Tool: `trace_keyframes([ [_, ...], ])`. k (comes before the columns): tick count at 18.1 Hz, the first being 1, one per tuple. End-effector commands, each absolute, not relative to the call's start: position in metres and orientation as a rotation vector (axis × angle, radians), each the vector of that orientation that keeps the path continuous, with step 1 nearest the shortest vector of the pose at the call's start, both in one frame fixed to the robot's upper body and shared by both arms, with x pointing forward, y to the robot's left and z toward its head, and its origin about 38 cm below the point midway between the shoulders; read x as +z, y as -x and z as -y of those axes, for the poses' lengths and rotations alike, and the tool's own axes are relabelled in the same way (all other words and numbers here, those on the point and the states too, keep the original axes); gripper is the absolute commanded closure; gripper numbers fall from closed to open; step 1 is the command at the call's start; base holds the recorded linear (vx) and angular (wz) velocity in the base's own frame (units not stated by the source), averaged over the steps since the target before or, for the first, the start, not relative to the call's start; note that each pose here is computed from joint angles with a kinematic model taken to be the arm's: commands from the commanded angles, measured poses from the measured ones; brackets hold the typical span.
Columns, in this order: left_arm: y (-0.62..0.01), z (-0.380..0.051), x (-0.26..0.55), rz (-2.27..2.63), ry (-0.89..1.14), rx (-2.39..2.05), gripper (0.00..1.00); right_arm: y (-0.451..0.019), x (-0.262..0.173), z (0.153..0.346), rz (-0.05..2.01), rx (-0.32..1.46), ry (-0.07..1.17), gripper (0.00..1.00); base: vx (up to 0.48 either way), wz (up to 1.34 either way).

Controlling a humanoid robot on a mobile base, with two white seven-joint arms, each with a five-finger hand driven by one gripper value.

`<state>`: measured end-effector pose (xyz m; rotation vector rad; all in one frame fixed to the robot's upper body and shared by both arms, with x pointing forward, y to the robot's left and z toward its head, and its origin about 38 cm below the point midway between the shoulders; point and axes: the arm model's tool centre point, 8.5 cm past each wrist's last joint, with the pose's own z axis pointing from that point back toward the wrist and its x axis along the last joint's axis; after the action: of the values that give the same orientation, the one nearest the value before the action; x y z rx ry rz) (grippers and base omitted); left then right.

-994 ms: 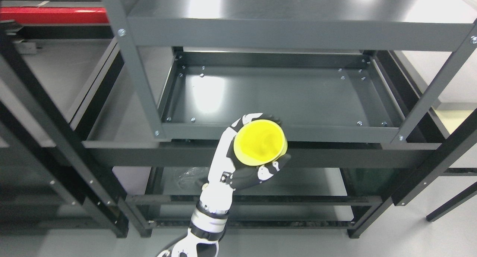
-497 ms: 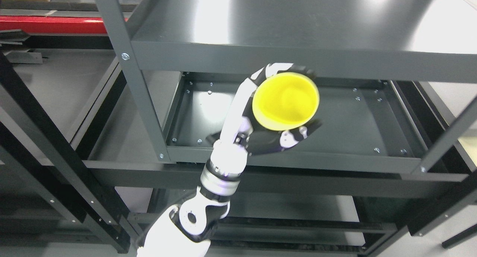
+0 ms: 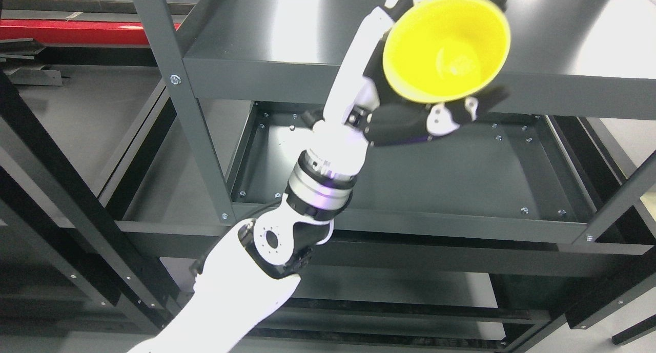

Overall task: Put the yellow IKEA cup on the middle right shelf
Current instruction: 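Raise the held cup up and over onto the upper shelf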

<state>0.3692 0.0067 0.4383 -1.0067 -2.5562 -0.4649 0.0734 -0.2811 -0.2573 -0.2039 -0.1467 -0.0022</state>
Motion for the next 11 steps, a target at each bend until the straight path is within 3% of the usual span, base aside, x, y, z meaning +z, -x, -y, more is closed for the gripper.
trace_keyframes([
  [1,-0.365,0.002,0.506,2.492,1.067,-0.468,1.0,-0.064,-0.257,0.291,0.132,-0.008,0.216,0.01,0.0,0.0],
  [11,-0.46,0.0,0.5,1.864,0.682,-0.367,1.0,-0.064,-0.257,0.291,0.132,-0.008,0.216,0.01,-0.002,0.0],
])
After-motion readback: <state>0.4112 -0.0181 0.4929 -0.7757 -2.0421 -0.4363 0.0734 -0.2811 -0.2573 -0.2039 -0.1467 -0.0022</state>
